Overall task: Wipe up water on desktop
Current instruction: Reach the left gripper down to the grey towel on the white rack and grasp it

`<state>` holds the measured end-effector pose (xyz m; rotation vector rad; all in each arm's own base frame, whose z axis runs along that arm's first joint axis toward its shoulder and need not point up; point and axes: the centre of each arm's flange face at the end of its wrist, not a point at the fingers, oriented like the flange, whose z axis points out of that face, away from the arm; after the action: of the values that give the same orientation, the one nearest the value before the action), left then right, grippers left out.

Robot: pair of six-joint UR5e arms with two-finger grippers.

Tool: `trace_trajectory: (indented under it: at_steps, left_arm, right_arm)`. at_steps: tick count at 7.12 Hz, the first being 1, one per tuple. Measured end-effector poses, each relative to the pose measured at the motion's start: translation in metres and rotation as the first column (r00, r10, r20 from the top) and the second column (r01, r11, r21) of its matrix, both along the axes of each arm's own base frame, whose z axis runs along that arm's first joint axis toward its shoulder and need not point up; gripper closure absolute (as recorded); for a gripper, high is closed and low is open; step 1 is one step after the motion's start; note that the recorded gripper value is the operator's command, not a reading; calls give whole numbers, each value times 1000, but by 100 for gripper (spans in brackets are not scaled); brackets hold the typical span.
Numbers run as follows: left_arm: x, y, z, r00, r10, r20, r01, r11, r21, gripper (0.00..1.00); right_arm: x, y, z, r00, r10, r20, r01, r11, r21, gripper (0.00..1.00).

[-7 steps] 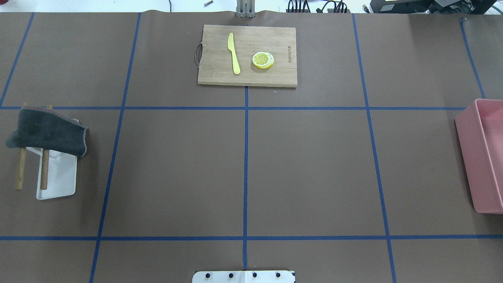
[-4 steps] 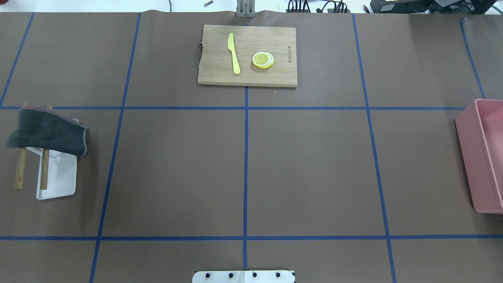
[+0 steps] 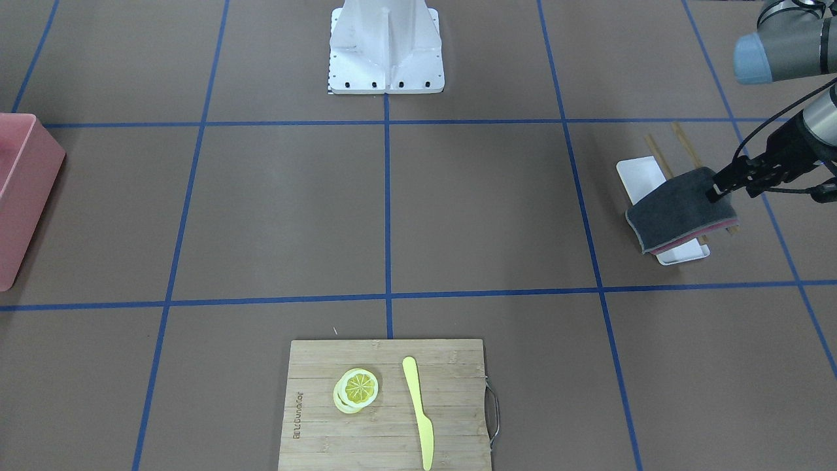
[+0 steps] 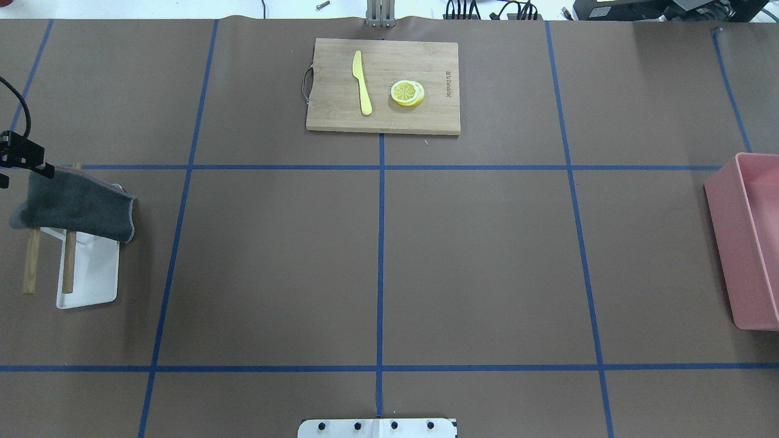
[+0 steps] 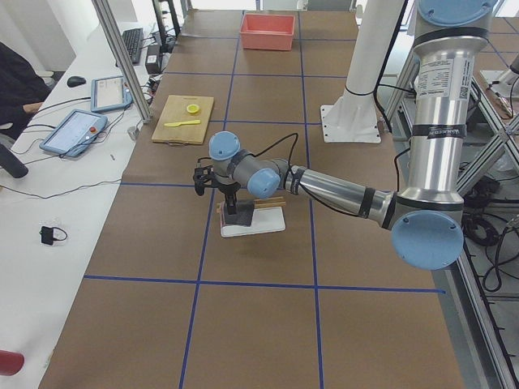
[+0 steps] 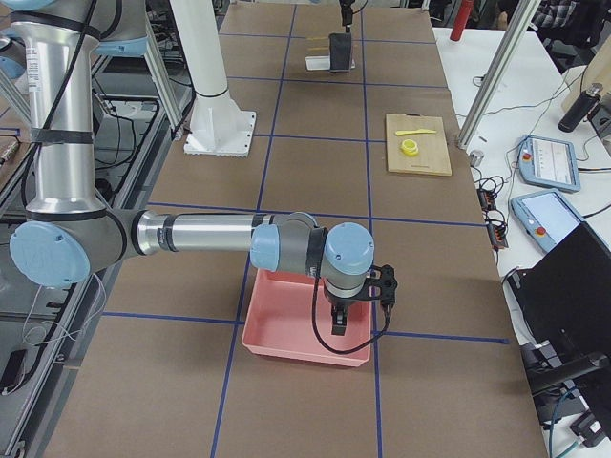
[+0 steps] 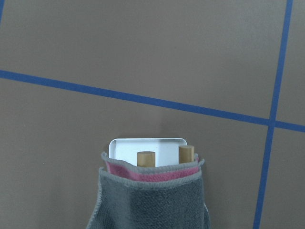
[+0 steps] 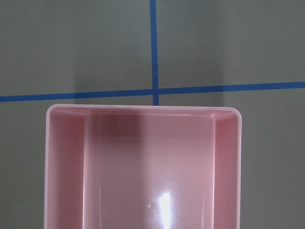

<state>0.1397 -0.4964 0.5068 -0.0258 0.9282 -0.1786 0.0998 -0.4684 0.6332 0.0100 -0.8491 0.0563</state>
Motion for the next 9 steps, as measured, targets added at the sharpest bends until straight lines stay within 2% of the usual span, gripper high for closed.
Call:
trace_trajectory:
  at_steps: [5,7,9]
  left_arm:
    - [4,3,10,1000,10,10,-10,1000,-15,47]
    - [4,3,17,1000,12,15,-11,1000,-25,65]
    - [4,4,22,1000,13,18,-12,999,-31,90]
  right_arm:
    - [-1,1,2,1000,1,13,-1,1000,-8,0]
    - [-1,1,1,1000,1,17,-1,1000,-5,0]
    - [-1,1,0,1000,1,17,-1,1000,-4,0]
